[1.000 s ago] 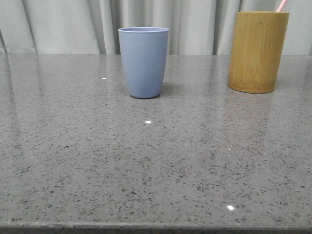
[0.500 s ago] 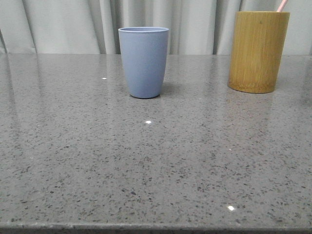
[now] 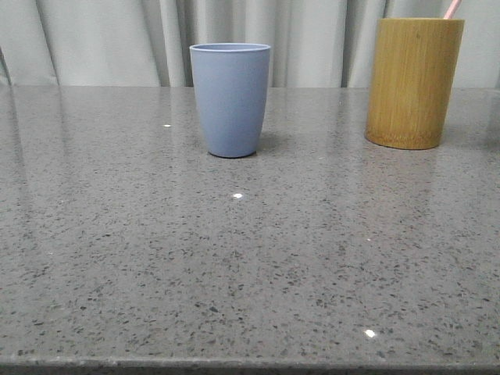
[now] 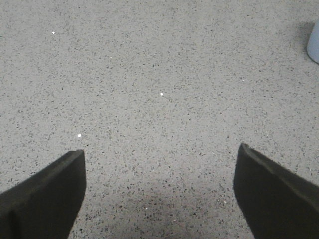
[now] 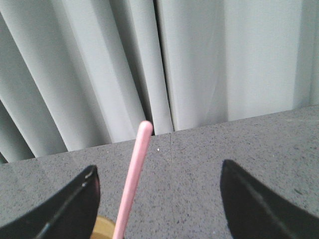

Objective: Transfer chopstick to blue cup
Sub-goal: 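Move the right gripper above the bamboo cup to the pink chopstick, then close the right gripper on the pink chopstick and lift it out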

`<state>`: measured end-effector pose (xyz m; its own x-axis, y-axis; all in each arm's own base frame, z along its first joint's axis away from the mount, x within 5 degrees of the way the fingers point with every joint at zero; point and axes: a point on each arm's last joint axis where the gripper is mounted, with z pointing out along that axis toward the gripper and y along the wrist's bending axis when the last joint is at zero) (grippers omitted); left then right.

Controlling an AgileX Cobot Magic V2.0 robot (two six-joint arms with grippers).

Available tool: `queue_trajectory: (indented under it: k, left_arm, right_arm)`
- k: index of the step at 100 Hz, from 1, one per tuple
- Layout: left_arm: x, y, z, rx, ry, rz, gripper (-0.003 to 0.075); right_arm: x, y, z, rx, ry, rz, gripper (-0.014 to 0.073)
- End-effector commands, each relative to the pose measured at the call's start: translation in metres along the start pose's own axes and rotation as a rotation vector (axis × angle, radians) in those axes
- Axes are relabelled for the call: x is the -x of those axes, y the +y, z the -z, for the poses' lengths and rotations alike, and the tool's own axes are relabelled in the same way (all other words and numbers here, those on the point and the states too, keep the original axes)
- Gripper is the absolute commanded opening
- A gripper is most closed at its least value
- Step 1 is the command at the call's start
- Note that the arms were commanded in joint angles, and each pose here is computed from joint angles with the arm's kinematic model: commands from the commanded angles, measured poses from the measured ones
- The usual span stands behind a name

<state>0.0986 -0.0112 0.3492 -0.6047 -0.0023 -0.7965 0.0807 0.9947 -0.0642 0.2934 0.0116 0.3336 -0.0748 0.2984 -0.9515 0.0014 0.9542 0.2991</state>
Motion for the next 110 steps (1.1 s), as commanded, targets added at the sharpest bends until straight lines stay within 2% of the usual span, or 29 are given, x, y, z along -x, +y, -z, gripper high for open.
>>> queue_trajectory:
  k: [1, 29, 45, 87, 110]
  left_arm:
    - [0.013, -0.001, 0.006, -0.007, -0.098, 0.014, 0.0587]
    - [0.013, -0.001, 0.006, -0.007, -0.098, 0.014, 0.0587]
    - [0.013, -0.001, 0.006, -0.007, -0.098, 0.014, 0.0587]
    - [0.013, -0.001, 0.006, -0.007, -0.098, 0.014, 0.0587]
    - [0.013, -0.001, 0.006, -0.007, -0.098, 0.014, 0.0587]
  right_arm:
    - [0.029, 0.009, -0.005, 0.042, -0.153, -0.006, 0.0519]
    - [0.032, 0.011, -0.038, 0.036, -0.124, -0.007, 0.0519]
    - [0.026, 0.017, -0.042, 0.048, -0.093, -0.013, 0.05]
    - [0.022, 0.023, -0.043, 0.068, -0.085, -0.015, 0.0272]
    - [0.022, 0.023, -0.043, 0.068, -0.085, -0.015, 0.0002]
